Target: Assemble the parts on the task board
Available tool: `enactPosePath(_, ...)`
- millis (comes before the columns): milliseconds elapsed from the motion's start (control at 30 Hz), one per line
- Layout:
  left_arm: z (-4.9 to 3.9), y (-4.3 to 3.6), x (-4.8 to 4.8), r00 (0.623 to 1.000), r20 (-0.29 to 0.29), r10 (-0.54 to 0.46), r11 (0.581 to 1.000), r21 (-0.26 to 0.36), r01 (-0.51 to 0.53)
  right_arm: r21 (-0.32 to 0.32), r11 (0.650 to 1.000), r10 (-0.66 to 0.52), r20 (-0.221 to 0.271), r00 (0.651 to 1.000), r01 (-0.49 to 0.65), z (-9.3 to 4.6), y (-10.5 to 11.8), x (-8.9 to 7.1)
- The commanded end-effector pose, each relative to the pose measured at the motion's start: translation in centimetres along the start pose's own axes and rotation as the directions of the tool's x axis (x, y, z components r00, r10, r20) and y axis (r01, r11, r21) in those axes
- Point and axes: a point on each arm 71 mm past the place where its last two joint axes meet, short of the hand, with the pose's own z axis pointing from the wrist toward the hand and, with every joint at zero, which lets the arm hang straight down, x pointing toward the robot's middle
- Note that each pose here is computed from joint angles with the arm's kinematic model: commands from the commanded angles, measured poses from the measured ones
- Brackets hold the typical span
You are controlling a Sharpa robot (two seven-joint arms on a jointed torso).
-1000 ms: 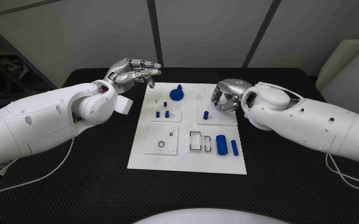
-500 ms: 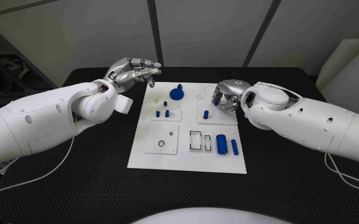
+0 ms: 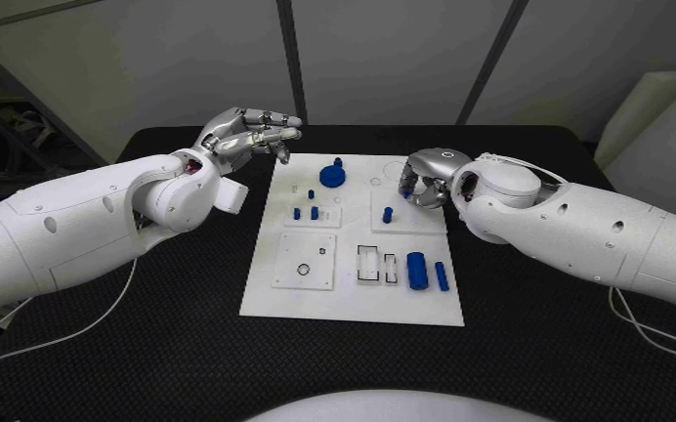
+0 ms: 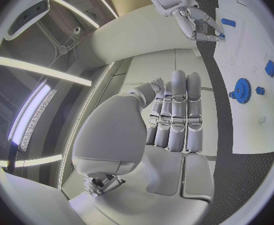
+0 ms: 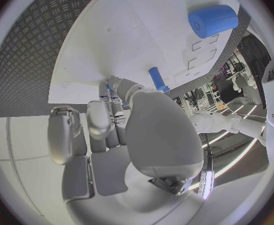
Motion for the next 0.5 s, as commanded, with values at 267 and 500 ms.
enactPosePath(267,0.00,-0.18,0.01,1.000,-0.003,-0.009,1.000,0.015,0.009,0.009,1.000,0.002,0.088,0.996,-0.003,-0.21,0.04,-0.43)
enactPosePath(500,-0.02,-0.16,-0.17,1.000,0.001,-0.007,1.000,0.013,0.007,0.007,1.000,0.009,0.122,0.992,-0.010,-0.79,-0.02,-0.80)
